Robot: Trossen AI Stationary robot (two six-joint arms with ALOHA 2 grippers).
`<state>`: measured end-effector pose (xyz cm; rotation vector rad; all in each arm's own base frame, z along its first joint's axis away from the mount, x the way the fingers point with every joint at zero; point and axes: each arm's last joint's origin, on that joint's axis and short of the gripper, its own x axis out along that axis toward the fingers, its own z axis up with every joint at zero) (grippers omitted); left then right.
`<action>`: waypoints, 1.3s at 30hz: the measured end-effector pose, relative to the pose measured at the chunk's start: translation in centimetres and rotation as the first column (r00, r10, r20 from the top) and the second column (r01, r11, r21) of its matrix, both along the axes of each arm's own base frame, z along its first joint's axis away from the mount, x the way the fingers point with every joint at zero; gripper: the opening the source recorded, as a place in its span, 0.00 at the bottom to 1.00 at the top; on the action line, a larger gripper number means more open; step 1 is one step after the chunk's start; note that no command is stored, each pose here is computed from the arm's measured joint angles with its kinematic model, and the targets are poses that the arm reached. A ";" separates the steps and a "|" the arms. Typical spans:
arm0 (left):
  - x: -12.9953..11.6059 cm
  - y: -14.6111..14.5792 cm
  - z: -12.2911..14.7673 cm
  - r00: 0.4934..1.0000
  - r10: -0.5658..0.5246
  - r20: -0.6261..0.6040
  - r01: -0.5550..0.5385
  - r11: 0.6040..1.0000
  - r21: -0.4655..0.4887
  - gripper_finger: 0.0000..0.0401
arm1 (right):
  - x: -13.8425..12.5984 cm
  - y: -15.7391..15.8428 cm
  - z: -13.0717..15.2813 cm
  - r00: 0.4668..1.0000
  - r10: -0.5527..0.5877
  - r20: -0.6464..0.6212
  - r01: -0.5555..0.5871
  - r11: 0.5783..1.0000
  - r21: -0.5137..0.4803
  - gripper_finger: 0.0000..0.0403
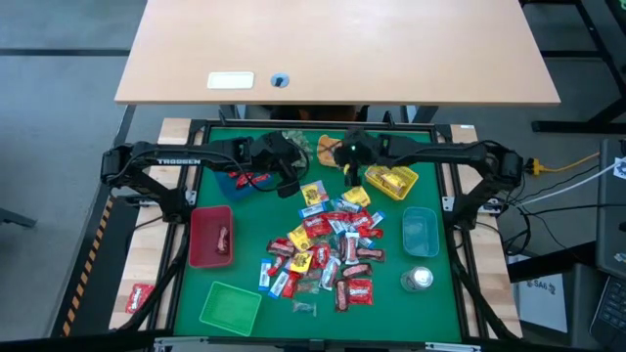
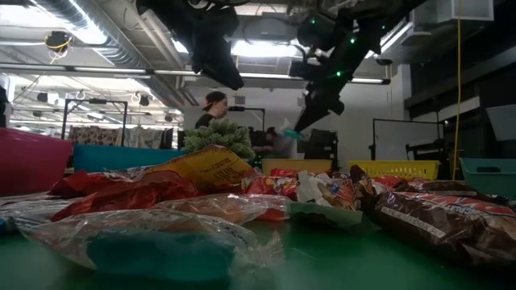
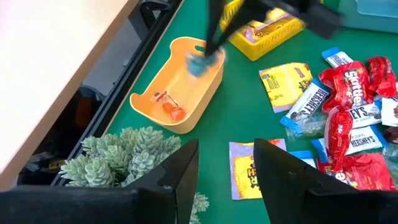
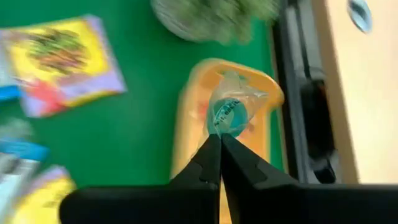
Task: Sort candy
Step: Put the blue gummy into the orange bin, then put the yellow candy into the yellow bin
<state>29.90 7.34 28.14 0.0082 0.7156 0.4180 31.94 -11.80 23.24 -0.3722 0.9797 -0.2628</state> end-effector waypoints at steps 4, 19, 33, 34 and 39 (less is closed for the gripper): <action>0.0 0.0 0.0 1.000 0.000 -0.001 0.000 1.000 0.000 0.35 | -0.7 -2.0 -0.3 0.998 -0.064 -0.011 0.064 0.998 0.005 0.02; 0.0 0.0 0.0 1.000 0.001 -0.001 -0.001 1.000 -0.001 0.35 | -1.2 -2.9 -0.3 0.996 -0.087 -0.009 0.087 0.996 0.017 0.21; 0.0 0.0 -0.1 1.000 0.000 0.000 0.000 1.000 -0.002 0.35 | -1.4 -2.1 -0.8 0.994 -0.107 0.021 0.096 0.952 0.289 0.45; 0.0 0.0 -0.1 1.000 0.000 0.000 0.000 1.000 -0.002 0.35 | -1.5 -2.0 -0.9 0.996 -0.086 0.018 0.075 0.942 0.328 0.45; 0.0 0.0 -0.1 1.000 0.000 0.000 0.000 1.000 -0.002 0.35 | -1.9 -1.3 -1.2 1.000 -0.018 -0.010 0.020 0.893 0.449 0.45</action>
